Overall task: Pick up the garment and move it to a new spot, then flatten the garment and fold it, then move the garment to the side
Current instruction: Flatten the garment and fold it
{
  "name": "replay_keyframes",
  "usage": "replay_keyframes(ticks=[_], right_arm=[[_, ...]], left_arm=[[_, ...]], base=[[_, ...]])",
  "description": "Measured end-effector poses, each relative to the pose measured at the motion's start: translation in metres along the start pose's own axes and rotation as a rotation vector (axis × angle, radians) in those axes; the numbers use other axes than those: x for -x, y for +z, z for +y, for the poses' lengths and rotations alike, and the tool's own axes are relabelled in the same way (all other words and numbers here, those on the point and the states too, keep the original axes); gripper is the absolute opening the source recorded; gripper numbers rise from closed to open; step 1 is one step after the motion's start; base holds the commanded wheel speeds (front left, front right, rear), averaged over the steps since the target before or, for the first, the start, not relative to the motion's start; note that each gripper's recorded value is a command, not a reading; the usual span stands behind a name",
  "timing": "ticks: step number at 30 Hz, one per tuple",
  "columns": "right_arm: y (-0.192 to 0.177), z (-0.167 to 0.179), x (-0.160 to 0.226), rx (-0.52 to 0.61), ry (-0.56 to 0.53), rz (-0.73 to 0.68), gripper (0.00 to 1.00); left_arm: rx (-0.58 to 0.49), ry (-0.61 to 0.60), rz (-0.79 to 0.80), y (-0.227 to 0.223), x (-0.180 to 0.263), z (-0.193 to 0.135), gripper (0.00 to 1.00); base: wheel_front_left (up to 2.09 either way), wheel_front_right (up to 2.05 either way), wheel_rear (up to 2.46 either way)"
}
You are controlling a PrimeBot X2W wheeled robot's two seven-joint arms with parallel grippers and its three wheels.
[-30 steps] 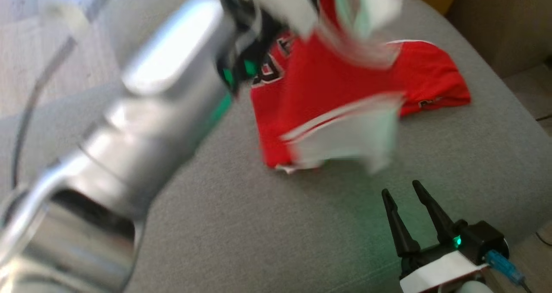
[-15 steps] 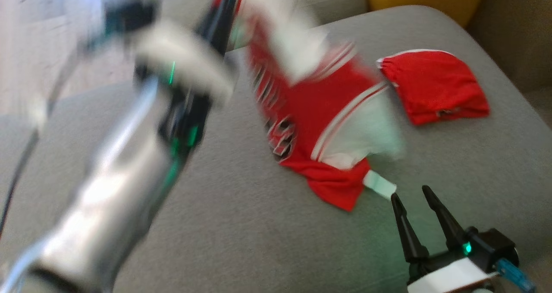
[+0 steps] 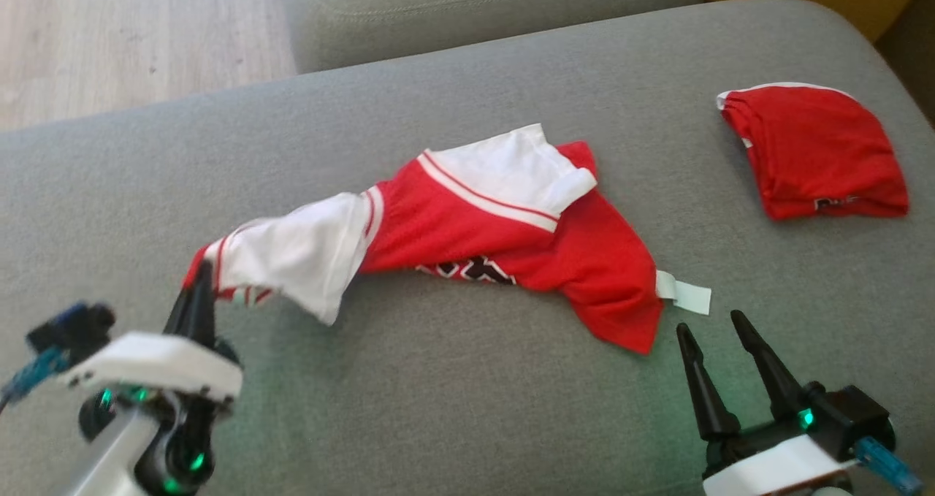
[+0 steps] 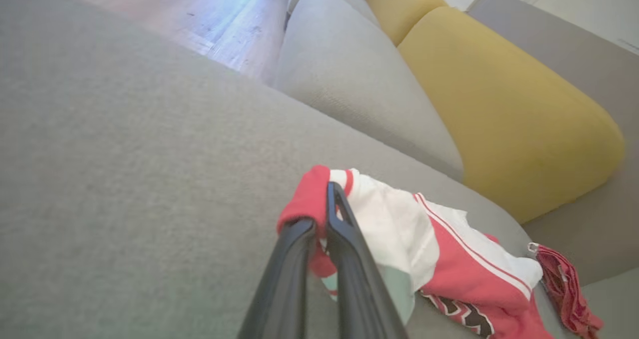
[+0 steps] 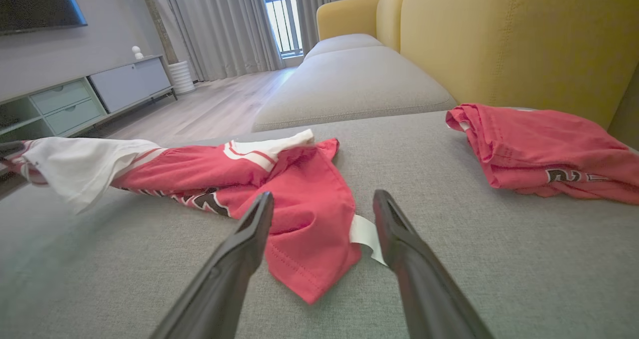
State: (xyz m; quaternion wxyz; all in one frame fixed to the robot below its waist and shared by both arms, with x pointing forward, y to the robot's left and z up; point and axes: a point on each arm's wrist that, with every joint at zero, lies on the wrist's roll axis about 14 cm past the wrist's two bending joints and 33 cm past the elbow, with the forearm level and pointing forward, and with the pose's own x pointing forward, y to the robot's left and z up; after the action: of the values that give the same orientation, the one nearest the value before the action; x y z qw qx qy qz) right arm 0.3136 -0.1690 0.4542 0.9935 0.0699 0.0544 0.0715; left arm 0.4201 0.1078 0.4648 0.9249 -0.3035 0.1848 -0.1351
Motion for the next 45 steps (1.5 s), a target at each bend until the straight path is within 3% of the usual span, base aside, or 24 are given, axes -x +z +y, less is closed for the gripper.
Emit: replay_keyframes(ticks=[5,6,7,11,16,23,28,32,38,45], right_arm=[[-0.003,0.0,-0.003,0.012,0.015,0.014,1.0],[-0.003,0.001,-0.004,0.013,0.017,0.015,1.0],[-0.003,0.001,-0.004,0.013,0.019,0.016,1.0],[-0.004,0.002,-0.005,0.013,0.023,0.019,1.0],[-0.007,-0.001,-0.006,0.014,0.018,0.033,1.0],[-0.002,-0.005,-0.014,0.021,0.011,0.02,1.0],[-0.005,-0.011,-0.011,0.018,-0.015,0.03,1.0],[-0.006,-0.017,-0.009,0.013,-0.041,0.036,1.0],[-0.008,-0.016,-0.014,0.008,-0.036,0.039,1.0],[-0.009,-0.005,-0.023,0.002,0.0,0.041,1.0]], left_arm=[[0.04,0.082,0.0,-0.011,0.016,0.026,0.0],[0.043,0.094,-0.004,-0.011,0.018,0.03,0.25],[0.043,0.106,-0.011,-0.011,0.019,0.032,1.0],[-0.016,0.161,-0.057,0.0,0.019,0.042,1.0],[-0.238,0.157,-0.097,0.019,0.014,0.044,1.0],[-0.391,-0.017,-0.17,0.063,-0.025,-0.016,1.0],[-0.626,-0.09,-0.08,0.02,-0.032,-0.033,1.0],[-0.727,-0.113,-0.054,-0.017,-0.021,-0.036,1.0],[-0.748,-0.086,0.099,-0.09,0.017,-0.014,1.0],[-0.799,-0.011,0.163,-0.103,0.02,0.022,1.0]], base=[[0.0,0.0,0.0],[0.0,0.0,0.0],[0.0,0.0,0.0],[0.0,0.0,0.0],[0.0,0.0,0.0],[0.0,0.0,0.0],[0.0,0.0,0.0],[0.0,0.0,0.0],[0.0,0.0,0.0],[0.0,0.0,0.0]])
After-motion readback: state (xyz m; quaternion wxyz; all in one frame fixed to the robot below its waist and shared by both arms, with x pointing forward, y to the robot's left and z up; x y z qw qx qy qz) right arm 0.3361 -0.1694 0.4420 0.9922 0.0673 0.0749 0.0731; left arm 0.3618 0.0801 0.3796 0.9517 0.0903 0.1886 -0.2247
